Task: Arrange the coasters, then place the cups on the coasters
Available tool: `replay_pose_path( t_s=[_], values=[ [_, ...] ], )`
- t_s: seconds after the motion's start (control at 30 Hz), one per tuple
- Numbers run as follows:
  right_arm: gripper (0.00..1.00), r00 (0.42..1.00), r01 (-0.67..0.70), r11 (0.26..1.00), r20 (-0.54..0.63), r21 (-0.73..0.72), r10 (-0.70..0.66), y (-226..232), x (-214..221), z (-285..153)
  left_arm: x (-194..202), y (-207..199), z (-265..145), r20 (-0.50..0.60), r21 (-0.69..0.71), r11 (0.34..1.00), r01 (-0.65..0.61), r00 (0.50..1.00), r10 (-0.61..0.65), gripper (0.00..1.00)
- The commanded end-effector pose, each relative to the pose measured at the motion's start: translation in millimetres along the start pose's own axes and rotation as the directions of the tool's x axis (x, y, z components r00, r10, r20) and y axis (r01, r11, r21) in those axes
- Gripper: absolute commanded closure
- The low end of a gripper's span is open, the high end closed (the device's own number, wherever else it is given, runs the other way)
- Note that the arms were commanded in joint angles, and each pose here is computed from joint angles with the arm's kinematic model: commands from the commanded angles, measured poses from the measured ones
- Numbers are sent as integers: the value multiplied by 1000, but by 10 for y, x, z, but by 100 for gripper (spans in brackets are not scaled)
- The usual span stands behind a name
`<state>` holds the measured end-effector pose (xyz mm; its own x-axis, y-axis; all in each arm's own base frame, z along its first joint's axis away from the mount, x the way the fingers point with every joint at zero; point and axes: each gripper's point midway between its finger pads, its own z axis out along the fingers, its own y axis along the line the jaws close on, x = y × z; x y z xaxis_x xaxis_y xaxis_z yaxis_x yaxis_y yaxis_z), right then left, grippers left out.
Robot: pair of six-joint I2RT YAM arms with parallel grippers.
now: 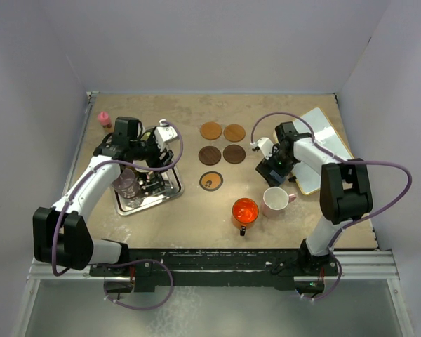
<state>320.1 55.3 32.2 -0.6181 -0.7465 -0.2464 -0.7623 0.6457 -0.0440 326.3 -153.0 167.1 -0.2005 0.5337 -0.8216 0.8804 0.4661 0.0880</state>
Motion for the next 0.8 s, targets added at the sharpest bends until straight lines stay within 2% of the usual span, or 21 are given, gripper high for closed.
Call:
replay_pose_path(
  t_s=[0.0,0.47,0.77],
  values=[
    [0,1000,18,999,0,-36,-18,27,-4,-9,-147,61,-29,54,-10,1000,-17,998,18,37],
    [1,999,27,994,-15,-107,-28,54,43,99,-135,17,-55,58,-9,1000,-25,998,26,37],
    [1,999,38,998,18,-57,-37,-45,-41,64,-132,8,-50,61,-6,1000,-26,998,26,37]
  ],
)
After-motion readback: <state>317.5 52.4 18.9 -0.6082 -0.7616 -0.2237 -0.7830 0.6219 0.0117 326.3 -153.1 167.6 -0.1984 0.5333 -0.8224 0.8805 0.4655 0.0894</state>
